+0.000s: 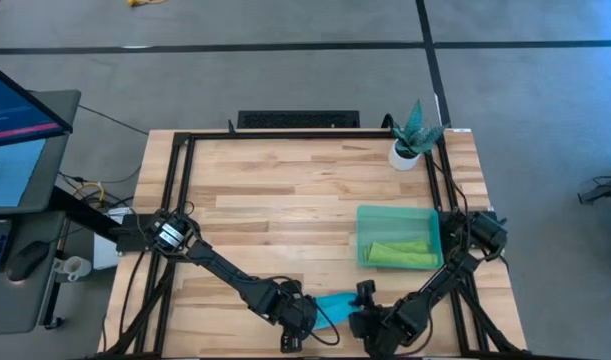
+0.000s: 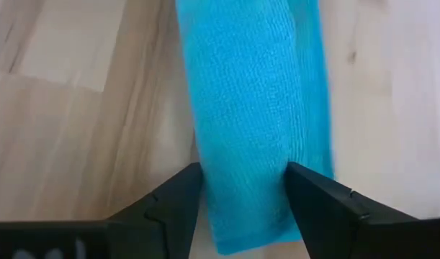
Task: Roll microfiber towels into tight, uniform cylinder then place into a basket
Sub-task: Roll the blue towel
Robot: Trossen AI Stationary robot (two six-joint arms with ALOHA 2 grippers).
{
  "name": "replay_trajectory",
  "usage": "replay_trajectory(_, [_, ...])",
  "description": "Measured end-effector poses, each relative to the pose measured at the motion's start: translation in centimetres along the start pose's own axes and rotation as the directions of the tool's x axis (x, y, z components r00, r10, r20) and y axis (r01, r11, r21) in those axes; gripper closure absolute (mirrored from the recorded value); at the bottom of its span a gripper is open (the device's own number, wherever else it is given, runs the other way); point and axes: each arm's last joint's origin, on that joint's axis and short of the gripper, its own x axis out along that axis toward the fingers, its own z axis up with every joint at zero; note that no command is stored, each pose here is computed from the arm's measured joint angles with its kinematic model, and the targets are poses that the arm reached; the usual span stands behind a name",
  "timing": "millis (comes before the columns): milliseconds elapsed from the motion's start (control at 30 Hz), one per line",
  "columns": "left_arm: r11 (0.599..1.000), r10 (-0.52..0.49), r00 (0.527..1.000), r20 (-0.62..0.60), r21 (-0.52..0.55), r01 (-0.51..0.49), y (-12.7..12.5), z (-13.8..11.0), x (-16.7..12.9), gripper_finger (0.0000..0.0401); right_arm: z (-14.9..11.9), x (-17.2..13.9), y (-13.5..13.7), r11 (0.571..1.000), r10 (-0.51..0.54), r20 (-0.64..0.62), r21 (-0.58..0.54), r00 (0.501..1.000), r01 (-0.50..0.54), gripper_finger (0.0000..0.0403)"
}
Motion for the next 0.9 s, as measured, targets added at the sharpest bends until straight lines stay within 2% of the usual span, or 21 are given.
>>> replay_trajectory(133, [1.000,0.001,1.000,0.001,0.000,-0.001,0.0,0.0,0.0,0.0279,0.2,0.6,-0.9,0.991,0.092,-0.060,0.102,0.994,-0.086,0.0175])
replay_trajectory(300, [1.000,0.028,0.999,0.030,0.010,-0.028,-0.1,0.0,-0.3,0.0279,0.3,0.9,-1.1,0.983,0.143,-0.086,0.128,0.986,-0.131,0.0186])
replay_trajectory(367, [0.999,0.043,0.998,0.042,0.016,-0.044,-0.3,0.2,-0.5,0.0279,0.3,1.0,-1.2,0.979,0.159,-0.096,0.140,0.982,-0.145,0.0198])
replay_trajectory(500, [0.995,0.062,0.996,0.060,0.070,-0.067,-0.9,0.4,-1.2,0.0279,0.4,1.2,-1.5,0.960,0.184,-0.118,0.234,0.976,-0.153,0.0240])
replay_trajectory(667, [0.974,0.181,0.980,0.081,0.121,-0.190,-1.7,0.1,-2.3,0.0279,0.5,1.2,-1.4,0.947,0.206,-0.124,0.276,0.971,-0.166,0.0303])
replay_trajectory(900, [0.904,0.384,0.918,0.095,0.162,-0.395,-2.6,-1.2,-4.0,0.0278,0.8,1.6,-2.1,0.910,0.240,-0.140,0.377,0.961,-0.173,0.0375])
